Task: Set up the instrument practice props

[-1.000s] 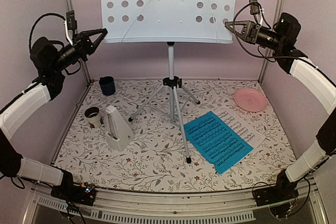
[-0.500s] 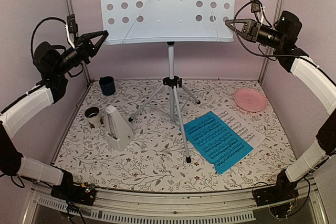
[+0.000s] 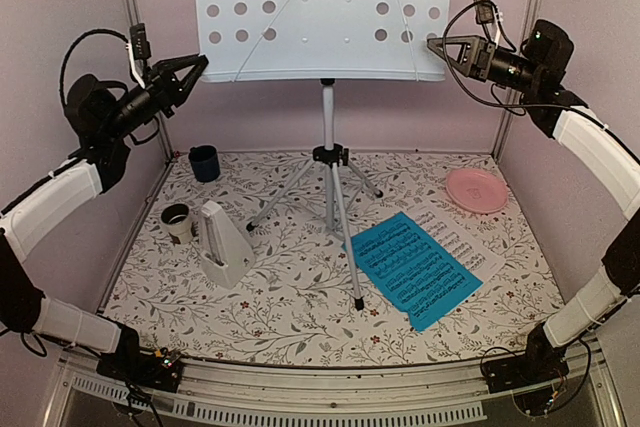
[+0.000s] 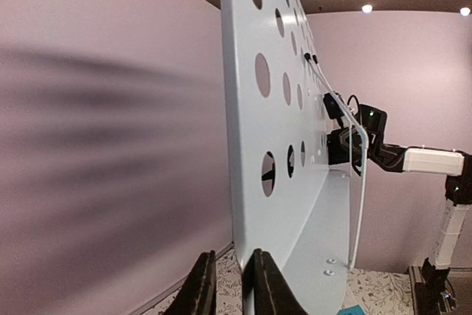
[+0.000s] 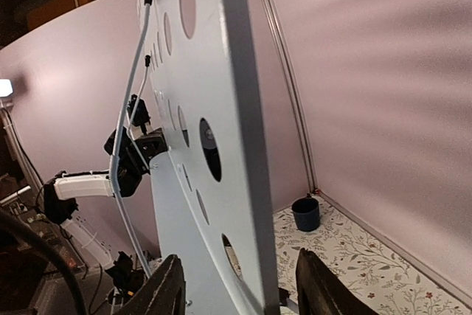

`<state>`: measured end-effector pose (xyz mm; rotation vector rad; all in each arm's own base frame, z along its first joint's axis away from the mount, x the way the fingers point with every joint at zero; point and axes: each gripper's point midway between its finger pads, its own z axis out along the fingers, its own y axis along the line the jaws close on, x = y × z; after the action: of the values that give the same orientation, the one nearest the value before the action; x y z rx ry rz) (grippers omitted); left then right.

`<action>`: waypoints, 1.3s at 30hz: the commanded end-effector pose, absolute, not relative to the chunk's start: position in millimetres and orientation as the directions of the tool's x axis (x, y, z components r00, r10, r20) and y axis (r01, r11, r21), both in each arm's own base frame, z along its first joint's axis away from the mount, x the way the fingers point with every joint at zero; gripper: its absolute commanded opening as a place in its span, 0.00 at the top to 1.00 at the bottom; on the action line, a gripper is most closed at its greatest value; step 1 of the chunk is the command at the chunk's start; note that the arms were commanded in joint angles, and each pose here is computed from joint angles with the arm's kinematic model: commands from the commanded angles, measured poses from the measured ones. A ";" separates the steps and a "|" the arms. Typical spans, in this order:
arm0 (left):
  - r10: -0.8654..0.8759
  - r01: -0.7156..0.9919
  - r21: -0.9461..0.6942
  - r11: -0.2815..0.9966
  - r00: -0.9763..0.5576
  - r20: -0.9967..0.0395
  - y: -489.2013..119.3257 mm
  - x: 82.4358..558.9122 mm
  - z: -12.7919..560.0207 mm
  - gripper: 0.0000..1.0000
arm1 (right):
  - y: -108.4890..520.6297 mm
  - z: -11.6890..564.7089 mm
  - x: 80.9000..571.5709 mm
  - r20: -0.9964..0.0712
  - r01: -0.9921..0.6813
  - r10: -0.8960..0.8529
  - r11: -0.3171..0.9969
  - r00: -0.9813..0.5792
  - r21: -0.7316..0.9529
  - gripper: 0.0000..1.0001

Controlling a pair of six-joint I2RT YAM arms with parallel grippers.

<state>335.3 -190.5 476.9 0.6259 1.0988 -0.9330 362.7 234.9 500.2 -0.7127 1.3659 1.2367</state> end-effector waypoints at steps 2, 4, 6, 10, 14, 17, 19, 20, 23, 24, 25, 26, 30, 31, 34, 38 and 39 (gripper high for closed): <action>-0.229 0.841 -0.150 0.519 -0.032 -0.973 -197.1 357.4 429.2 0.60 | 224.9 524.0 349.2 -0.960 -0.929 0.239 0.303 -0.143 0.214 0.26; -0.235 0.838 -0.141 0.527 -0.016 -0.972 -193.3 352.2 437.9 0.44 | 215.8 524.7 349.7 -0.958 -0.917 0.249 0.332 -0.139 0.220 0.19; -0.242 0.827 -0.129 0.547 0.008 -0.970 -186.9 346.6 446.9 0.33 | 207.8 525.0 346.8 -0.957 -0.908 0.257 0.353 -0.135 0.224 0.13; -0.249 0.785 -0.115 0.609 0.052 -0.967 -167.3 335.4 459.0 0.19 | 195.5 522.3 336.9 -0.956 -0.895 0.265 0.384 -0.127 0.226 0.04; -0.271 0.720 -0.162 0.675 0.039 -0.962 -143.0 327.0 450.6 0.15 | 174.9 507.8 330.4 -0.951 -0.857 0.278 0.447 -0.138 0.255 0.01; -0.295 0.673 -0.210 0.710 0.013 -0.955 -128.1 322.9 436.7 0.15 | 153.3 485.2 327.0 -0.937 -0.808 0.303 0.500 -0.174 0.311 0.01; -0.303 0.647 -0.246 0.722 -0.024 -0.953 -122.9 322.3 422.9 0.15 | 141.2 464.1 326.2 -0.921 -0.773 0.318 0.516 -0.227 0.368 0.01; -0.304 0.641 -0.260 0.722 -0.044 -0.952 -122.8 322.1 415.7 0.16 | 136.9 450.8 326.9 -0.905 -0.749 0.327 0.520 -0.270 0.411 0.01; -0.314 0.638 -0.317 0.701 -0.123 -0.941 -126.7 320.6 387.4 0.19 | 125.4 410.0 330.9 -0.861 -0.648 0.351 0.567 -0.369 0.509 0.02; -0.313 0.640 -0.329 0.694 -0.144 -0.939 -129.0 318.7 377.2 0.20 | 123.1 394.9 332.0 -0.849 -0.616 0.353 0.584 -0.394 0.529 0.03; -0.304 0.646 -0.333 0.687 -0.161 -0.939 -133.9 316.1 365.9 0.21 | 121.0 379.3 332.1 -0.833 -0.584 0.357 0.595 -0.423 0.552 0.04; -0.285 0.642 -0.331 0.691 -0.180 -0.942 -138.1 313.9 350.1 0.23 | 119.3 362.4 333.0 -0.816 -0.551 0.361 0.606 -0.453 0.574 0.06; -0.149 0.695 -0.227 0.682 -0.172 -0.974 -176.1 288.3 311.7 0.25 | 117.4 285.2 331.4 -0.711 -0.414 0.369 0.618 -0.598 0.669 0.13; -0.111 0.714 -0.192 0.673 -0.159 -0.981 -186.9 280.1 303.2 0.25 | 116.8 269.6 330.3 -0.687 -0.381 0.371 0.623 -0.625 0.683 0.14; -0.047 0.793 -0.140 0.592 -0.139 -0.989 -226.7 253.0 287.7 0.29 | 118.5 235.6 327.4 -0.643 -0.314 0.369 0.644 -0.671 0.697 0.16; 0.121 0.841 0.007 0.541 -0.069 -0.990 -283.8 225.2 260.1 0.31 | 138.1 197.7 321.1 -0.586 -0.276 0.335 0.643 -0.738 0.715 0.17; 0.190 0.852 0.067 0.520 -0.039 -0.981 -300.0 219.8 245.9 0.30 | 141.9 190.5 320.3 -0.572 -0.266 0.332 0.640 -0.751 0.721 0.18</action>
<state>231.4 -261.2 273.7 0.7425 1.5792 -0.8906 322.5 129.4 217.5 0.0372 2.0944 1.1026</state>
